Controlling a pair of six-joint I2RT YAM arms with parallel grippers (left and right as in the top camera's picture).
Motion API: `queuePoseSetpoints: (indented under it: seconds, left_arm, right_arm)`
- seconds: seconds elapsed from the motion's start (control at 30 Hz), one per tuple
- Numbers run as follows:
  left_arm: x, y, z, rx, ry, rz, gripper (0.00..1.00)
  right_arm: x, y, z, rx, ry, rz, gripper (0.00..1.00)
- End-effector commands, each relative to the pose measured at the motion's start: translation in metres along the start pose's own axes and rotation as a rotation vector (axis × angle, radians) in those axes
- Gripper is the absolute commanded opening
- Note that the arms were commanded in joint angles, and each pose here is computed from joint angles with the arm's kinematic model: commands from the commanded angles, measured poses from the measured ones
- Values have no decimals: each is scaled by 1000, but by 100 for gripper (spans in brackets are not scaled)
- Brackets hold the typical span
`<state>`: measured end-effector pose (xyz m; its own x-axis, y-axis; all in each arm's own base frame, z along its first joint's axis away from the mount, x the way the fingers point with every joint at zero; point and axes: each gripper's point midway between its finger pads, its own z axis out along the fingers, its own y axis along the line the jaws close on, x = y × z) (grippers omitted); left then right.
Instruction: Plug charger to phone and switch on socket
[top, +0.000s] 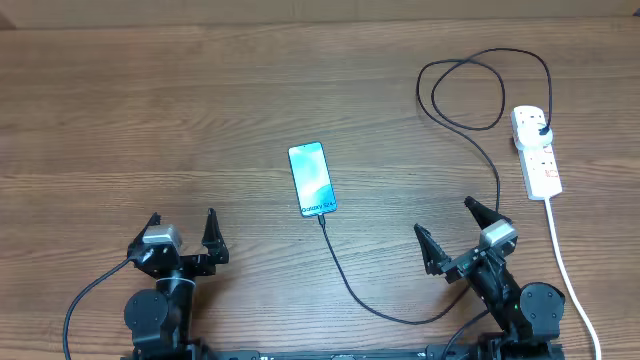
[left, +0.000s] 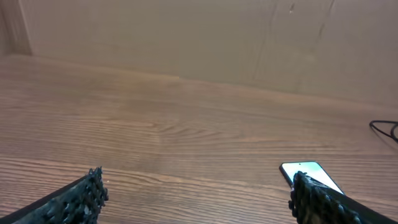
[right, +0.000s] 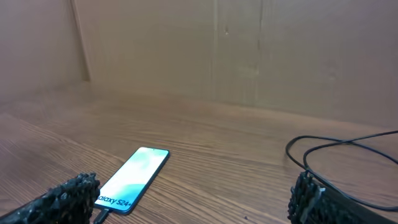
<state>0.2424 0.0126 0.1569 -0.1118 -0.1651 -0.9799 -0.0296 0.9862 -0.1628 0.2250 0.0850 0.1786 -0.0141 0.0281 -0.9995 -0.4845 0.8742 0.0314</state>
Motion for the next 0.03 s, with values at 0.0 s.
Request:
queuePoseSetpoints:
  seconds: [0.0]
  left_arm:
    - [0, 0, 0, 0, -5, 23, 100]
  right_arm:
    - [1, 1, 0, -6, -8, -9, 100]
